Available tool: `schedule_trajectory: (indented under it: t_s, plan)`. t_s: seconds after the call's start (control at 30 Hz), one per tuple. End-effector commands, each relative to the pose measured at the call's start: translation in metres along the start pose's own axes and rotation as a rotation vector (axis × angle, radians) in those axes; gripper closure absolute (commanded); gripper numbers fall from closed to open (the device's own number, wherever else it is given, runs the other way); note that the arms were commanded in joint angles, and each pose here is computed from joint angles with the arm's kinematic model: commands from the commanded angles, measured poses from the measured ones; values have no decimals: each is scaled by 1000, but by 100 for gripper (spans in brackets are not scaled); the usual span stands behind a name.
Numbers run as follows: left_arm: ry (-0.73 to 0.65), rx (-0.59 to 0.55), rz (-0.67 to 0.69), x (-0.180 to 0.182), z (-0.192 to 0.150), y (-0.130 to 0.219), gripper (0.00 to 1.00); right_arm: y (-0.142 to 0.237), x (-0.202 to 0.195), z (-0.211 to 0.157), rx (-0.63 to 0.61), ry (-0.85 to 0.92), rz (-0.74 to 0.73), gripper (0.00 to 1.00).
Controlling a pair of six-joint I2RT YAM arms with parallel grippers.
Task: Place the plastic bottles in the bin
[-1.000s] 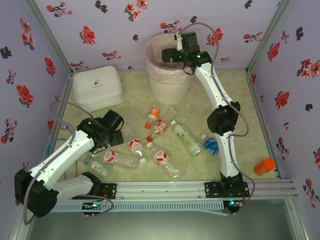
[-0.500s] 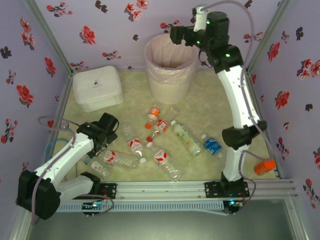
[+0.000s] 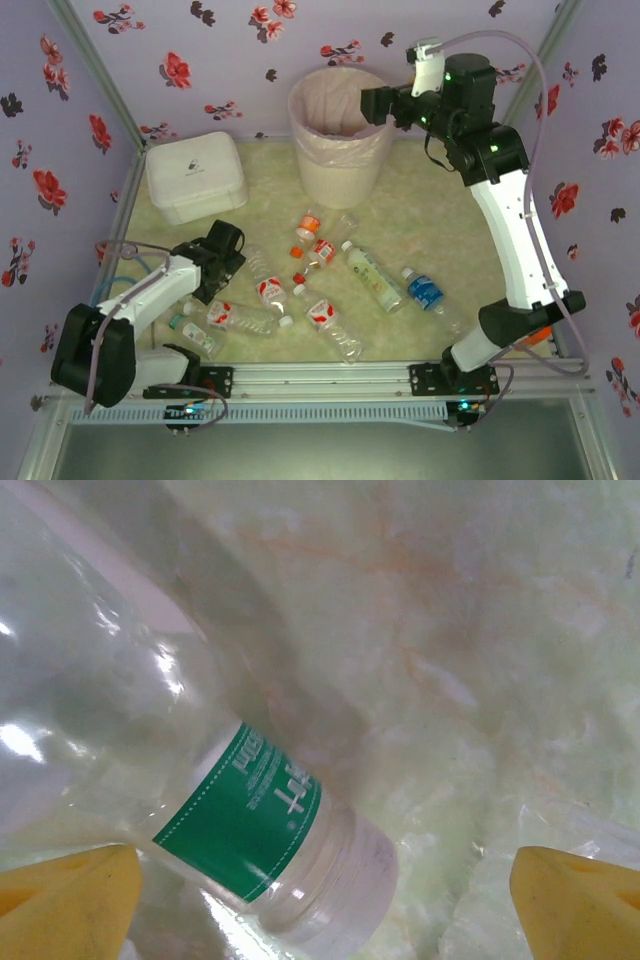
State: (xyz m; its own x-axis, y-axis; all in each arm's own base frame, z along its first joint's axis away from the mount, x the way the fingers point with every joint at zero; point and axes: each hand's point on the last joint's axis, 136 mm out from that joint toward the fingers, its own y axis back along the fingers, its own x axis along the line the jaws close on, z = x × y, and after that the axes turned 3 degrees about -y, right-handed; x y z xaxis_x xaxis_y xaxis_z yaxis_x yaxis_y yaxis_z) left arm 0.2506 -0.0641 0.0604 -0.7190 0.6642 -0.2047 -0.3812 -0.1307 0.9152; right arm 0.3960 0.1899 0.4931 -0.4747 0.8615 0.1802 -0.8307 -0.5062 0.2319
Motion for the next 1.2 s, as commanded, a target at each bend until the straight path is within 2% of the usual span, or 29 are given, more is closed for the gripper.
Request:
schedule_trajectory:
  t_s: [0.0,0.3,0.5,0.57,0.67,0.7,0.9,1.17]
  plan:
    - [53,14,-6,0,-3,-14,8,31,1,5,-30,29,-17,1]
    - [25,12,23,1,0,-32,25,57,-7,-7,-22,42,-79,1]
    - [-14,15,47,-1,3,-37,33,63,-13,-18,3,51,-111,1]
    - [-30,18,49,-4,4,-34,28,65,-13,-18,5,59,-113,1]
    - [-15,0,67,0,8,-27,4,65,-15,-19,9,72,-121,1]
    - [2,-16,69,1,11,-25,0,64,-16,-20,12,75,-124,1]
    - [120,-98,55,4,30,-19,0,59,-19,-27,41,86,-131,1]
    - [311,-139,55,14,53,-31,0,59,-24,-36,92,127,-155,1]
